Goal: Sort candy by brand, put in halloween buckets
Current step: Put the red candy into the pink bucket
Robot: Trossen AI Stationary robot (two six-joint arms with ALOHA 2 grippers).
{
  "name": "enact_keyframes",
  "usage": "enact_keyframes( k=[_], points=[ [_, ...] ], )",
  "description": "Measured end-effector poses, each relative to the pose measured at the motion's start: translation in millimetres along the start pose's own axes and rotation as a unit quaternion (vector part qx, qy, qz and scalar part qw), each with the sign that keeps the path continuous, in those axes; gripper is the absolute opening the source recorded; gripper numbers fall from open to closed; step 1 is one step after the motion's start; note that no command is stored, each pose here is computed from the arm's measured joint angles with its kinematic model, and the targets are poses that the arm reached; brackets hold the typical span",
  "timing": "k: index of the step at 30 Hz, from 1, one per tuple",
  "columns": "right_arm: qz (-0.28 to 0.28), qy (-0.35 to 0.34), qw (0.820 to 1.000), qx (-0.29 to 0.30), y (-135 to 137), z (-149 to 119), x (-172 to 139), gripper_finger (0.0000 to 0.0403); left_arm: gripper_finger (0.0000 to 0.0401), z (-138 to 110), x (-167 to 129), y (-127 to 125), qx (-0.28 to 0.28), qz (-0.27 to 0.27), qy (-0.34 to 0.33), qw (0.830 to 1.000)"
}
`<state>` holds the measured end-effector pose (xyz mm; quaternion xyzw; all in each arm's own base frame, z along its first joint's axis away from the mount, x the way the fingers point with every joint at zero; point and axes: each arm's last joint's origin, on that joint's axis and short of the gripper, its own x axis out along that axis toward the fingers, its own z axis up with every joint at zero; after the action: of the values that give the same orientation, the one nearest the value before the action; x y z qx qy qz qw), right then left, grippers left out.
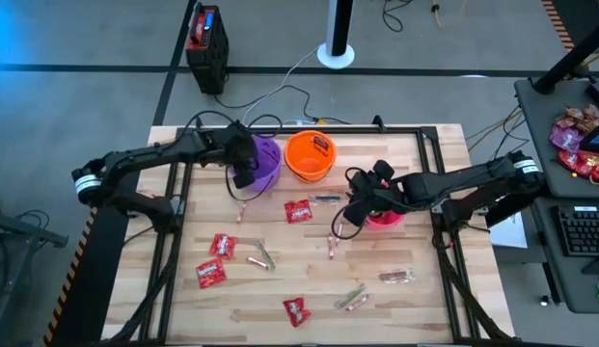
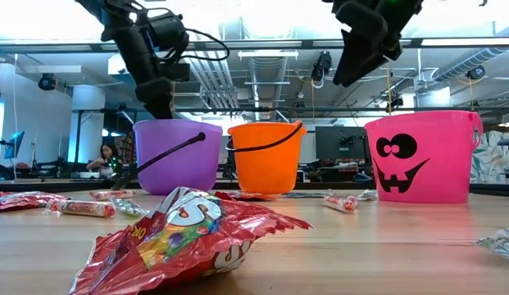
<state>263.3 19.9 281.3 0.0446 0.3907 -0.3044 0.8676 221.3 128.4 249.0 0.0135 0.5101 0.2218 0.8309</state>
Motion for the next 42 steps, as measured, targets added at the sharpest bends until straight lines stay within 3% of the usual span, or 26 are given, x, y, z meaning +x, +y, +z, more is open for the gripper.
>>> enact_keyframes(
  k=[3, 6, 13, 20, 25, 35, 42],
  points=[
    [0.012, -0.006, 1.0, -0.011, 1, 5, -3, 0.0205, 0.0091, 0, -6, 1, -0.002, 0.003, -0.011, 1.0],
    [0.061, -0.029, 0.997, -0.039, 9, 12, 0, 0.0205, 0.0091, 3, -19, 3, -0.03, 0.007, -0.036, 0.999],
    [0.167, -0.072, 0.974, -0.136, 47, 22, 33, 0.0205, 0.009, 0, -57, -6, -0.071, -0.003, -0.107, 0.992],
    [0.152, -0.057, 0.968, -0.19, 75, 21, 85, 0.0205, 0.009, 0, -101, -40, -0.035, -0.058, -0.215, 0.974],
    [0.147, -0.021, 0.969, -0.198, 84, 21, 121, 0.0205, 0.009, -5, -128, -60, -0.02, -0.05, -0.274, 0.96],
    [0.132, 0.018, 0.964, -0.23, 99, 13, 167, 0.0205, 0.009, -17, -152, -91, 0.0, -0.048, -0.312, 0.949],
    [0.137, 0.047, 0.963, -0.229, 107, 2, 190, 0.0205, 0.009, -20, -156, -99, 0.002, -0.031, -0.32, 0.947]
  ],
)
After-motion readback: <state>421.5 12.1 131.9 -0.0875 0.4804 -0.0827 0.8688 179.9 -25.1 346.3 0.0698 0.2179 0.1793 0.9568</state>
